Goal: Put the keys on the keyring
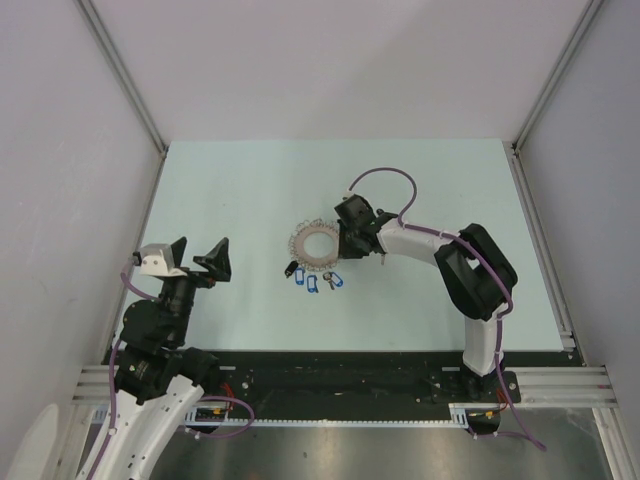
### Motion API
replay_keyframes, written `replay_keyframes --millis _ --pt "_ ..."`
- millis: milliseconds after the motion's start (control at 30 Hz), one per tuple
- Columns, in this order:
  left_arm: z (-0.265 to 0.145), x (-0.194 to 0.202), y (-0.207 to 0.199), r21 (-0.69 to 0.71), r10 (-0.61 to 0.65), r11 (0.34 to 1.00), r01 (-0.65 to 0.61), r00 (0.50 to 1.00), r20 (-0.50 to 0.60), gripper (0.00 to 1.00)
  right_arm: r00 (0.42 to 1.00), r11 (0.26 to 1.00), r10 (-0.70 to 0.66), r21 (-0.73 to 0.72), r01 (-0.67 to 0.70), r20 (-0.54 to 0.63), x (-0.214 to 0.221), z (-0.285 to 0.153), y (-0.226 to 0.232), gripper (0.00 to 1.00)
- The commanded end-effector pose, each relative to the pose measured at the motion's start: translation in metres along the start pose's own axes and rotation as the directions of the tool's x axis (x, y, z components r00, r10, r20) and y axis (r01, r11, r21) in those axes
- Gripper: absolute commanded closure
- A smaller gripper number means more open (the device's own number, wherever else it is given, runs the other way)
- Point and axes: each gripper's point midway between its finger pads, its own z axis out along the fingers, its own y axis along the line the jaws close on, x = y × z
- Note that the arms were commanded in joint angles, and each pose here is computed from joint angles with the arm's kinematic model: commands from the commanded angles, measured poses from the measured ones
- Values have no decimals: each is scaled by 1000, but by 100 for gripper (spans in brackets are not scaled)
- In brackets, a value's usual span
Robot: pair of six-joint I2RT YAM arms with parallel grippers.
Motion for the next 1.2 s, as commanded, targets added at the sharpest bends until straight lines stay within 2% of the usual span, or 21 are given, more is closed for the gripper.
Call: replay_keyframes --millis 0,500,833,1033,1167 --pt "0 -5 -3 19 7 1000 -7 1000 12 0 1000 1000 8 -4 -8 14 -4 6 0 82" --pt "1 -4 -4 22 9 1000 -9 1000 10 0 1000 999 -23 -39 24 21 -7 9 5 85" --pt "1 -3 -4 21 11 1000 -12 1000 7 0 997 995 -72 -59 74 33 -11 2 8 100" --pt "3 -2 -3 14 15 1000 -15 1000 1 0 972 978 -177 -89 191 152 -37 -28 26 100" --pt "4 -2 -7 35 16 999 -16 1000 -5 0 924 953 -246 -102 286 292 -66 -66 44 100"
